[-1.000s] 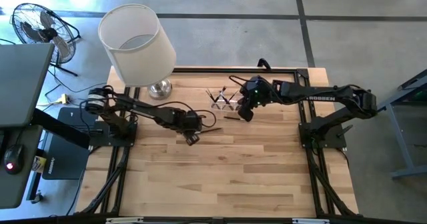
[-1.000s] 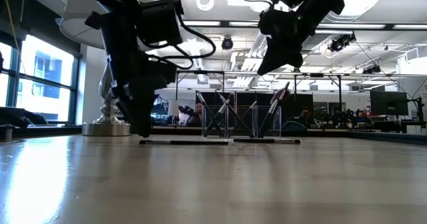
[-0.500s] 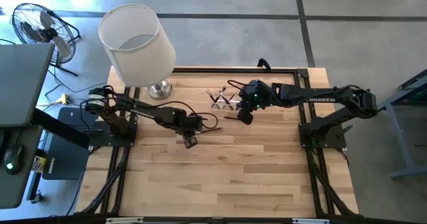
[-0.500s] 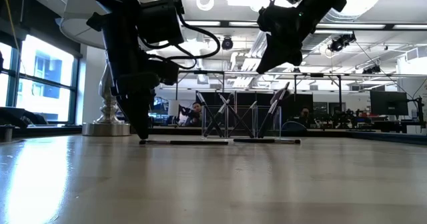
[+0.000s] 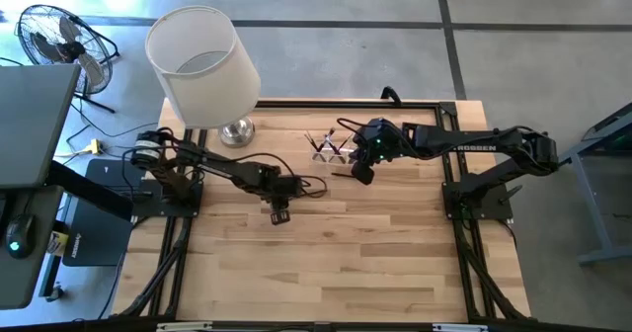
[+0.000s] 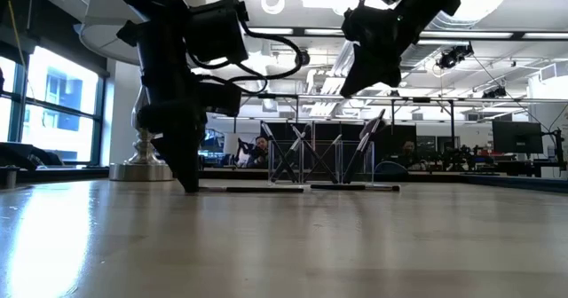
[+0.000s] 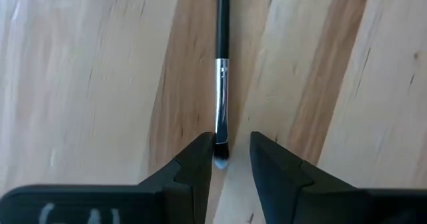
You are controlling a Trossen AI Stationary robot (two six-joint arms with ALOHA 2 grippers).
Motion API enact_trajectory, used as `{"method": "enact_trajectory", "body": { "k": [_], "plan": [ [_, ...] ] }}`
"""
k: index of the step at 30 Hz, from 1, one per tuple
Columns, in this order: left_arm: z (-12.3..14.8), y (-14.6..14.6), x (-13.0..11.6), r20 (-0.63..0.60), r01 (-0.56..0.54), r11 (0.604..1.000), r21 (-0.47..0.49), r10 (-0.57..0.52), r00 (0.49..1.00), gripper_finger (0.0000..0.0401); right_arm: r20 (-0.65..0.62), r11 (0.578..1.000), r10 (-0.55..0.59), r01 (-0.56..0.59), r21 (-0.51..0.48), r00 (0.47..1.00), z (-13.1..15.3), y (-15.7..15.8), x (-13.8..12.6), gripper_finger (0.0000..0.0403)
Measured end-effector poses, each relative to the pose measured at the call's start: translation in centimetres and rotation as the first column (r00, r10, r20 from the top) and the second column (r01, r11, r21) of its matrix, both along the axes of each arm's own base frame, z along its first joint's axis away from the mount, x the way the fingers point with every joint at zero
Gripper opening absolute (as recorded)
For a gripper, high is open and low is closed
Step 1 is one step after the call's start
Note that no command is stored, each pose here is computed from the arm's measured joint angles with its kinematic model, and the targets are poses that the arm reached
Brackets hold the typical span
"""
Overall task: Put items in baskets/containers
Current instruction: Put the eyeshadow brush into the transparent organizer
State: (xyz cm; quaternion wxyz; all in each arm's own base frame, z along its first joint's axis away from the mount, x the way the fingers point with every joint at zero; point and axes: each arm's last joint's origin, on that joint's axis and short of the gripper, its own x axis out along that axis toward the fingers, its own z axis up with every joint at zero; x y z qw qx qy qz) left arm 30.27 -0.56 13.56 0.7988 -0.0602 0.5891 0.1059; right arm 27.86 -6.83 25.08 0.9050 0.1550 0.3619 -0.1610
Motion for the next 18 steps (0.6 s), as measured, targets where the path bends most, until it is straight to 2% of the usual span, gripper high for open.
{"method": "enact_trajectory", "body": {
  "k": [3,7,11,14,18],
  "plan": [
    [-0.3,0.0,0.0,-0.021,0.057,0.998,0.006,-0.057,0.998,0.008,0.012,1.0,0.01,-0.01,0.008,1.0,0.1,0.0,0.1,0.0001],
    [-0.4,0.0,-0.1,-0.031,0.078,0.997,-0.012,-0.078,0.996,0.0013,0.028,0.999,0.036,-0.037,0.03,0.999,0.1,0.1,0.2,0.0006],
    [-0.5,-0.1,-0.1,-0.033,0.08,0.996,-0.034,-0.081,0.996,0.0005,-0.009,0.995,0.086,-0.086,0.04,0.996,-0.4,0.8,0.3,0.0011],
    [-0.3,-0.1,-0.2,-0.025,0.09,0.992,-0.09,-0.093,0.995,0.0004,-0.054,0.989,0.148,-0.147,0.028,0.988,-1.2,2.3,0.9,0.0011],
    [-0.3,-0.3,-0.1,-0.022,0.078,0.986,-0.15,-0.082,0.996,0.0002,-0.126,0.98,0.19,-0.196,-0.034,0.974,-2.5,5.3,1.7,0.0002]
  ]
}}
